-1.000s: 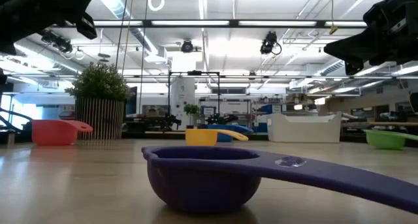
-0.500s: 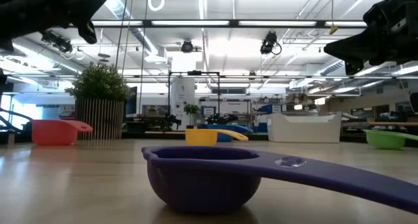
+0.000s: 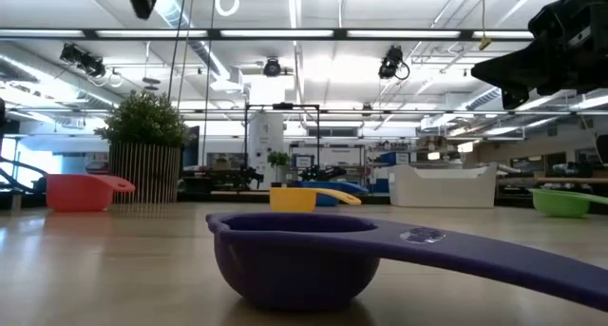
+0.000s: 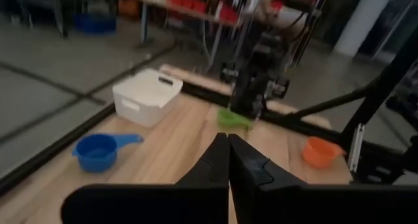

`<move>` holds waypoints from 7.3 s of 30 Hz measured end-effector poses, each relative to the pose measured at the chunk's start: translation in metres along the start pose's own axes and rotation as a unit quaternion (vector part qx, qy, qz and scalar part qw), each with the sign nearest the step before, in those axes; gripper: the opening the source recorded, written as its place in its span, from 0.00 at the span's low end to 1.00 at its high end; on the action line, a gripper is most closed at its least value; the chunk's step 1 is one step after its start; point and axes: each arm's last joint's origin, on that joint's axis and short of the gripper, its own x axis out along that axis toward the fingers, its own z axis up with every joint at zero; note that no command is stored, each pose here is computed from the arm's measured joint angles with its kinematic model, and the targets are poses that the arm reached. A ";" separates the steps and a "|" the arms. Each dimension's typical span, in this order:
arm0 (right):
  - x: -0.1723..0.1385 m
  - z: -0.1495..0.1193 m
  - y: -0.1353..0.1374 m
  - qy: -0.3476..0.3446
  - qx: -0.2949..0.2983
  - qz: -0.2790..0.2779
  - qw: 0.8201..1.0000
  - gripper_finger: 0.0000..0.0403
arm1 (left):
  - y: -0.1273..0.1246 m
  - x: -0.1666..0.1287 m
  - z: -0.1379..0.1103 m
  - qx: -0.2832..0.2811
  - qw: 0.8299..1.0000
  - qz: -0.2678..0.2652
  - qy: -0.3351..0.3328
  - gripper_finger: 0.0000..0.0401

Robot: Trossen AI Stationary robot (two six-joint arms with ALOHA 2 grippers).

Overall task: Nest measuring cups in basket
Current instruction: Adjust the blue measuring cup, then move the orange measuring cup to the middle right of the table

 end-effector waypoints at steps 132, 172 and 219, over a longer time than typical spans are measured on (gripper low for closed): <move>0.058 0.239 -0.009 -0.010 0.058 -0.251 0.966 0.04 | 0.188 0.319 -0.082 0.197 0.896 -0.006 0.399 0.32; 0.058 0.235 -0.007 0.015 0.053 -0.223 0.973 0.04 | 0.123 0.323 -0.078 0.013 0.860 0.023 0.509 0.07; 0.038 0.214 0.033 0.578 0.123 0.055 0.805 0.01 | 0.037 0.219 0.069 -0.024 0.953 0.042 0.300 0.34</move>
